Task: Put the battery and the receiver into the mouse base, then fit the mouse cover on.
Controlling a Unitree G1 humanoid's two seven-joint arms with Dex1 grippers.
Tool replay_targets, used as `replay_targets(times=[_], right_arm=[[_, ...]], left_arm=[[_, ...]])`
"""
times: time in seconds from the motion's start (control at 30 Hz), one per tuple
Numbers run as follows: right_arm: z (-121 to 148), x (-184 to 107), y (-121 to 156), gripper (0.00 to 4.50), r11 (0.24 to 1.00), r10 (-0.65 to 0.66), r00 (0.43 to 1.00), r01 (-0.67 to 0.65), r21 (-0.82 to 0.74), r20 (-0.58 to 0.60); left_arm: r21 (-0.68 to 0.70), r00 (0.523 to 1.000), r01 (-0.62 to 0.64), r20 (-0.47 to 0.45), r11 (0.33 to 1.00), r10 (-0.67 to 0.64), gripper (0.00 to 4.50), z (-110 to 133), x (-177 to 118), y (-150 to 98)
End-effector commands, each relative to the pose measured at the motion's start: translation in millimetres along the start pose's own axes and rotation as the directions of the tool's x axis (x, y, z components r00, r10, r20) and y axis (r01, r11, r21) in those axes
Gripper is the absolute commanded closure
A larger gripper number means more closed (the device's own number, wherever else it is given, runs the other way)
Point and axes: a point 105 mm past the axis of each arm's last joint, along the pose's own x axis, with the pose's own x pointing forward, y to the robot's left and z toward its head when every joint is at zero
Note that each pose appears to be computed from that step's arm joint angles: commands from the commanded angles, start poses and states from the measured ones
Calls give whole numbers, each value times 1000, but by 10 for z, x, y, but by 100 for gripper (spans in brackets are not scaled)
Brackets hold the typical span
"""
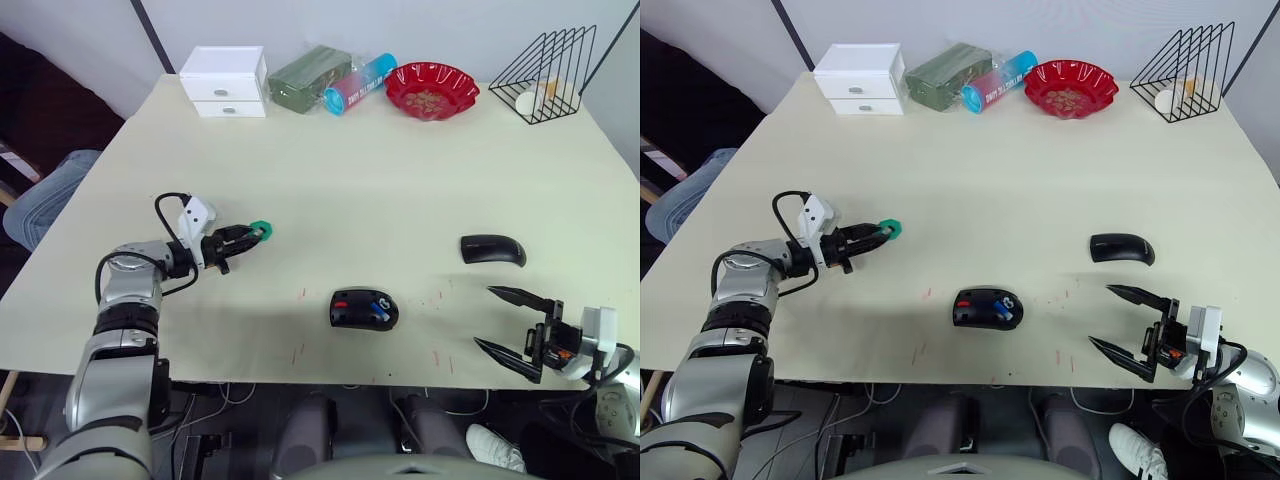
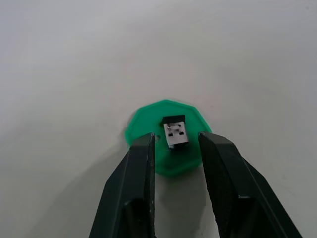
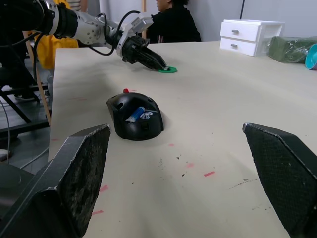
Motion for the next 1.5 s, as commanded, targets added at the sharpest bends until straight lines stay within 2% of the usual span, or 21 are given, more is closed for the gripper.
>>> replay_targets(times=[0.03, 1.23, 1.3, 1.37, 1.4, 1.5], right_arm=[[46, -2, 1, 0, 999, 2, 1000, -1, -32, 11], [78, 0, -15, 0, 999, 9, 999, -8, -40, 33], [76, 2, -18, 0, 999, 12, 999, -11, -40, 32], [76, 3, -23, 0, 999, 12, 999, -11, -42, 31], [76, 4, -24, 0, 999, 13, 999, -11, -42, 31], [75, 4, -26, 0, 999, 14, 999, -13, -42, 31]], left_arm=[[37, 1000, -1, 13, 999, 0, 303, 83, 8, 19], [15, 1000, -1, -20, 1000, 1, 303, -23, 24, -3], [14, 1000, 1, -21, 1000, 0, 354, -24, 23, -3], [8, 1000, -1, -22, 1000, 1, 425, -29, 17, -1], [9, 1000, 1, -25, 1000, -1, 441, -36, 12, -3], [6, 1000, -3, -26, 1000, 3, 441, -42, 6, 1]])
